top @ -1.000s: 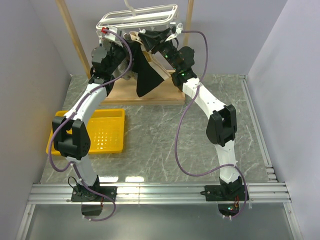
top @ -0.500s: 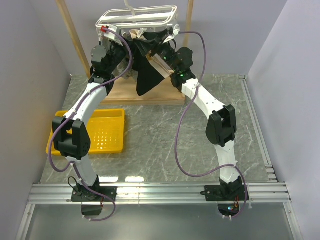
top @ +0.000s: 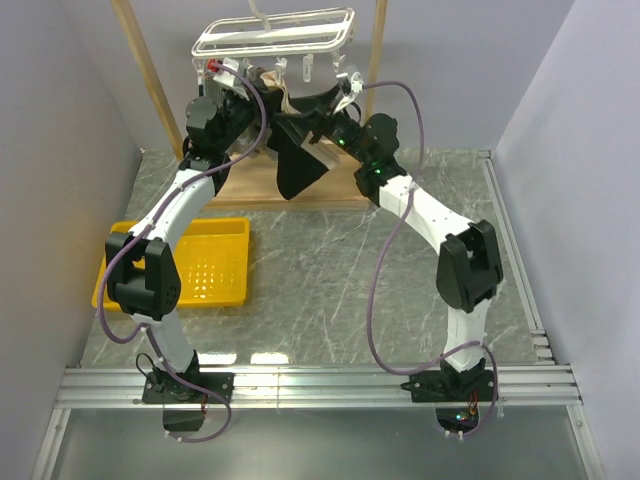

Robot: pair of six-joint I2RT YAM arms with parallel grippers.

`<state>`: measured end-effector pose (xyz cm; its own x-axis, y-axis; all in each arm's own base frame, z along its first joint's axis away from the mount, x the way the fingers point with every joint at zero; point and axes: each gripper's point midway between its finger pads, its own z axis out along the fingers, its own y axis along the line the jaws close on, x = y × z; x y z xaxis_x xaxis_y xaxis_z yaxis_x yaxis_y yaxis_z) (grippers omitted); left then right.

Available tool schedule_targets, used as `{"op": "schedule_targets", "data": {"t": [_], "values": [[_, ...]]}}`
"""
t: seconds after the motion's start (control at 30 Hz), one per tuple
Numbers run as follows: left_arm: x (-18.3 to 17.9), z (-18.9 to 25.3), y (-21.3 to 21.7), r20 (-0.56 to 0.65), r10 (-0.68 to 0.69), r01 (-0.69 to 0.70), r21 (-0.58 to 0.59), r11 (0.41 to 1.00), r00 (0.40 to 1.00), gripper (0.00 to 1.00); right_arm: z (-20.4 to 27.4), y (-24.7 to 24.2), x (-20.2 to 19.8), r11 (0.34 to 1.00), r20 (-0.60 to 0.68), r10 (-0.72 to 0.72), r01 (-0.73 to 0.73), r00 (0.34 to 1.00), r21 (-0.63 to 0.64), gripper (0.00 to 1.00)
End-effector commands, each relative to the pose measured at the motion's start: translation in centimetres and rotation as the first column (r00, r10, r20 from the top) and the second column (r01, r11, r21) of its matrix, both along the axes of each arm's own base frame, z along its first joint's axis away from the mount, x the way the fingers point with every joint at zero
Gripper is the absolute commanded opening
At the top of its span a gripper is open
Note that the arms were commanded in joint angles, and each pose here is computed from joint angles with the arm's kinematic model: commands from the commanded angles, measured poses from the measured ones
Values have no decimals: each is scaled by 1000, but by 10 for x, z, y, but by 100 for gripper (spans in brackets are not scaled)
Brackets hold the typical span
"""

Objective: Clip the underwear to the hanger

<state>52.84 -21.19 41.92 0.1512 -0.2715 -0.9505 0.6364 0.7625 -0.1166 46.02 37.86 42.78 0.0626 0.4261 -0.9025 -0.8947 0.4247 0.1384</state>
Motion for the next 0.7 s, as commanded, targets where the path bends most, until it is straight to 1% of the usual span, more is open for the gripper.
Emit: {"op": "schedule_targets", "data": {"t": [0.0,0.13,0.23,0.27,0.5,0.67], "values": [[-20,25,4,62,-10,9,3,1000,998,22,45,-20,-44,998,134,51,-55,990,20,71],[-21,22,4,52,-9,8,9,1000,999,26,30,-37,-54,999,110,52,-50,993,-17,71],[-21,19,5,43,-10,9,9,1000,999,32,20,-52,-52,999,84,38,-35,996,-36,71],[-21,19,4,40,-11,11,10,1000,999,35,18,-56,-51,999,73,32,-29,997,-35,71],[-25,12,8,20,0,-1,31,1000,1000,42,9,-100,-20,998,20,-62,63,998,-27,70],[-29,3,10,-13,3,-3,45,999,1000,49,8,-121,-1,991,38,-127,128,991,-27,68]]}}
